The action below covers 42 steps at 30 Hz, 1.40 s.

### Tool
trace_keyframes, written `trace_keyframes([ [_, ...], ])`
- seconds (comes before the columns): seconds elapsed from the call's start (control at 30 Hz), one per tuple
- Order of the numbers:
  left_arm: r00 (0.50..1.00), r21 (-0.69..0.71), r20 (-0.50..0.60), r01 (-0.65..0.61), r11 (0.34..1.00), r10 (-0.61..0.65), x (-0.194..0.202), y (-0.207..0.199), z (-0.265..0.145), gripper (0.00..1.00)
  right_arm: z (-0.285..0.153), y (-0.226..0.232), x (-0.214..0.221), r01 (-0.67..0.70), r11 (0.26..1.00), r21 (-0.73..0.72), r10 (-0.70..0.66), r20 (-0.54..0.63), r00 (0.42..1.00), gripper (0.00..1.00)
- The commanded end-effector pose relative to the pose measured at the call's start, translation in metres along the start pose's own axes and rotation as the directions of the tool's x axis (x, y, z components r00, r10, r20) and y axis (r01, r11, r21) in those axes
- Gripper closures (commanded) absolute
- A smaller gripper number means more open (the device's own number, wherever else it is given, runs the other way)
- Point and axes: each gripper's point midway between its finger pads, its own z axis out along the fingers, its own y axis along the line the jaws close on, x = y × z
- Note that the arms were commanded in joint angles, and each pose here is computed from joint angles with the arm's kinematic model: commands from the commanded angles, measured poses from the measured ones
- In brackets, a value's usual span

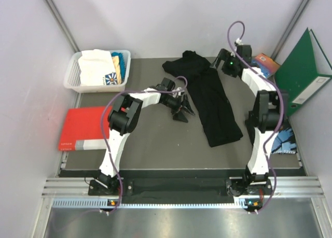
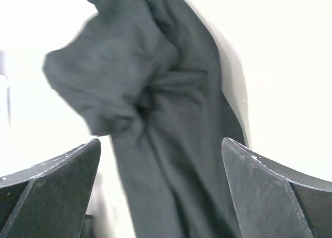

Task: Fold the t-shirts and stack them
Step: Fold the tshirt

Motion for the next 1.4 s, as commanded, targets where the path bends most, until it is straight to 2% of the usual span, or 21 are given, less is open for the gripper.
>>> trace_keyframes([
  [0.0, 0.998, 0.032, -0.047, 0.046, 0.998, -0.044, 0.041, -0.014, 0.033, 0.34, -0.081, 0.027, -0.039, 0.097, 0.995, -0.001, -0.096, 0.105, 0.99, 0.0],
  [0.07, 0.998, 0.001, -0.052, 0.039, 0.999, -0.038, 0.056, -0.014, 0.041, 0.36, -0.111, 0.027, -0.045, 0.111, 0.994, 0.016, -0.113, 0.137, 0.984, 0.0],
  [0.1, 0.996, -0.026, -0.077, 0.045, 0.999, -0.047, 0.071, -0.009, 0.051, 0.37, -0.116, 0.019, -0.029, 0.105, 0.994, 0.03, -0.107, 0.106, 0.989, 0.0],
  [0.13, 0.995, -0.033, -0.086, 0.04, 0.999, -0.043, 0.079, -0.011, 0.054, 0.37, -0.137, 0.023, -0.036, 0.118, 0.993, 0.028, -0.121, 0.141, 0.983, 0.0],
  [0.2, 0.993, -0.059, -0.107, 0.037, 0.998, -0.043, 0.098, -0.006, 0.067, 0.37, -0.15, 0.009, -0.024, 0.103, 0.993, 0.056, -0.109, 0.13, 0.986, 0.0],
  [0.3, 0.994, -0.088, -0.1, 0.027, 0.996, -0.036, 0.109, -0.004, 0.079, 0.37, -0.192, 0.007, -0.03, 0.097, 0.994, 0.056, -0.105, 0.188, 0.976, 0.0],
  [0.5, 0.998, -0.139, -0.054, 0.037, 0.99, -0.045, 0.106, 0.008, 0.102, 0.39, -0.226, 0.006, -0.026, 0.112, 0.992, 0.054, -0.121, 0.193, 0.974, 0.0],
  [0.6, 0.999, -0.161, -0.013, 0.034, 0.986, -0.036, 0.092, 0.012, 0.111, 0.48, -0.24, 0.013, -0.022, 0.123, 0.992, 0.039, -0.128, 0.189, 0.973, 0.0],
  [0.63, 0.999, -0.176, -0.002, 0.039, 0.984, -0.04, 0.088, 0.018, 0.115, 0.59, -0.242, 0.014, -0.019, 0.123, 0.992, 0.032, -0.127, 0.187, 0.974, 0.0],
  [0.73, 0.999, -0.195, 0.01, 0.037, 0.98, -0.036, 0.079, 0.023, 0.122, 0.81, -0.248, 0.015, -0.002, 0.12, 0.993, 0.014, -0.121, 0.16, 0.98, 0.0],
  [0.77, 1.0, -0.2, 0.017, 0.02, 0.979, -0.016, 0.074, 0.023, 0.123, 1.0, -0.248, 0.014, 0.005, 0.12, 0.993, 0.008, -0.12, 0.144, 0.982, 0.0],
  [0.9, 1.0, -0.243, 0.024, -0.002, 0.97, 0.008, 0.076, 0.026, 0.115, 1.0, -0.25, 0.001, 0.047, 0.118, 0.993, 0.012, -0.119, 0.057, 0.991, 0.0],
  [0.93, 0.999, -0.238, 0.03, -0.023, 0.971, 0.031, 0.078, 0.015, 0.108, 1.0, -0.254, 0.001, 0.052, 0.123, 0.992, 0.011, -0.124, 0.058, 0.991, 0.01],
  [1.0, 0.999, -0.293, 0.028, -0.031, 0.956, 0.041, 0.087, 0.022, 0.095, 1.0, -0.254, -0.008, 0.075, 0.122, 0.992, 0.021, -0.122, 0.008, 0.992, 0.0],
  [1.03, 0.997, -0.287, 0.031, -0.053, 0.957, 0.064, 0.093, 0.01, 0.083, 1.0, -0.257, -0.009, 0.08, 0.127, 0.992, 0.022, -0.127, 0.004, 0.992, 0.0],
  [1.23, 0.997, -0.405, -0.009, -0.072, 0.911, 0.075, 0.147, 0.011, 0.021, 1.0, -0.253, -0.024, 0.122, 0.124, 0.992, 0.022, -0.122, -0.092, 0.988, 0.0],
  [1.37, 1.0, -0.467, -0.025, -0.015, 0.884, 0.004, 0.19, 0.032, -0.012, 1.0, -0.244, -0.029, 0.14, 0.115, 0.993, 0.001, -0.113, -0.152, 0.982, 0.0],
])
